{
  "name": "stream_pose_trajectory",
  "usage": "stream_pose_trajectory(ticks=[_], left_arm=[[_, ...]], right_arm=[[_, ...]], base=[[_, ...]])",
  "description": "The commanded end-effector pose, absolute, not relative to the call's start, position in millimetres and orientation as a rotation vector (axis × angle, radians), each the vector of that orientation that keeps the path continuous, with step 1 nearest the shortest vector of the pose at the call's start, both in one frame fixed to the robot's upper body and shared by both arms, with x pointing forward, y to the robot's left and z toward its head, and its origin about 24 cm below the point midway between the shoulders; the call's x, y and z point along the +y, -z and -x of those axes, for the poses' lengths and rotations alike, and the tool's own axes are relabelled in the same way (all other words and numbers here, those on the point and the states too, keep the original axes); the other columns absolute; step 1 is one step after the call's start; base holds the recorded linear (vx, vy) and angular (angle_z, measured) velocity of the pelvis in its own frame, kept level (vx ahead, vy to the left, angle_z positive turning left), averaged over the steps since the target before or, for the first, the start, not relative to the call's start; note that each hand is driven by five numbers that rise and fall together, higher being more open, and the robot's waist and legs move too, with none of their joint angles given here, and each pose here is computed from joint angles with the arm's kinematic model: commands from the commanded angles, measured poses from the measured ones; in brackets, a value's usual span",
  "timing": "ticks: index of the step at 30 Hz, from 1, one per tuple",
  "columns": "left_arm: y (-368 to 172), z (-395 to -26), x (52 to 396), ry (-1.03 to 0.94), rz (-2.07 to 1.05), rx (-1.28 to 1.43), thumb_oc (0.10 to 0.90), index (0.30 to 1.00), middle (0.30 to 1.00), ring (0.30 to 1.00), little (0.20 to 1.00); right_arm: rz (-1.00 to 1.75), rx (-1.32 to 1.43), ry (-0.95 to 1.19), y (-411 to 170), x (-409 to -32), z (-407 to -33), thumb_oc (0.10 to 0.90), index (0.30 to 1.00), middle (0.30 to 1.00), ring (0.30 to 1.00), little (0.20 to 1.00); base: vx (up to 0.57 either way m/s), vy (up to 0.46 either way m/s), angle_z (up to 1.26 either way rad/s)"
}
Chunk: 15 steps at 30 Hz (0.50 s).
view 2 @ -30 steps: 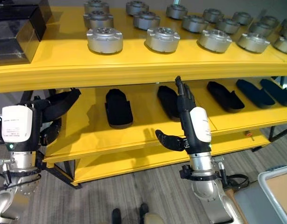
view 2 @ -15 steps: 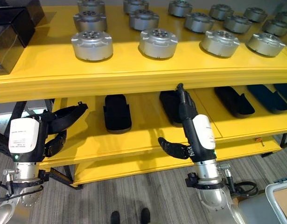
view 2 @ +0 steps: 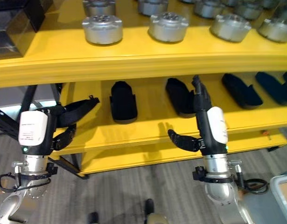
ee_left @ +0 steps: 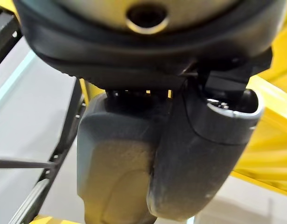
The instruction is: Move parts from the plastic box to the shelf.
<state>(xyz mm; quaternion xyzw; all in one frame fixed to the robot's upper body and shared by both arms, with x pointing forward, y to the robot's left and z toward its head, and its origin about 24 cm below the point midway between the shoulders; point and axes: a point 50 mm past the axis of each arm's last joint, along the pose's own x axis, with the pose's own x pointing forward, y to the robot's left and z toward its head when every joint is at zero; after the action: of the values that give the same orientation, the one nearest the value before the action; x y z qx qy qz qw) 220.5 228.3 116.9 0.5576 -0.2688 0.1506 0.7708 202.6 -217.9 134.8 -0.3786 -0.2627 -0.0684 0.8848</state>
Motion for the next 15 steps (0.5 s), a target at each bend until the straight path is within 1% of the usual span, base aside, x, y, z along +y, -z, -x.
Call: stream_pose_trajectory(ticks=[1,4,15], left_arm=[[-172,-220,230,-0.485,-1.204,-0.849,0.400,0.300,0.300,0.300,0.300],[-172,-221,235,-0.504,-1.247,-0.826,0.400,0.300,0.300,0.300,0.300],[-164,-234,251,-0.582,-1.350,-0.735,0.400,0.300,0.300,0.300,0.300]], right_arm=[[0.753,-0.771,0.156,-170,-205,-203,0.900,1.000,1.000,1.000,1.000],[0.758,-0.745,0.161,-165,-206,-201,0.900,1.000,1.000,1.000,1.000],[0.768,-0.764,0.163,-170,-205,-203,0.900,1.000,1.000,1.000,1.000]], base=[[0.07,0.093,0.16],[0.05,0.063,-0.01],[-0.02,-0.003,-0.05]])
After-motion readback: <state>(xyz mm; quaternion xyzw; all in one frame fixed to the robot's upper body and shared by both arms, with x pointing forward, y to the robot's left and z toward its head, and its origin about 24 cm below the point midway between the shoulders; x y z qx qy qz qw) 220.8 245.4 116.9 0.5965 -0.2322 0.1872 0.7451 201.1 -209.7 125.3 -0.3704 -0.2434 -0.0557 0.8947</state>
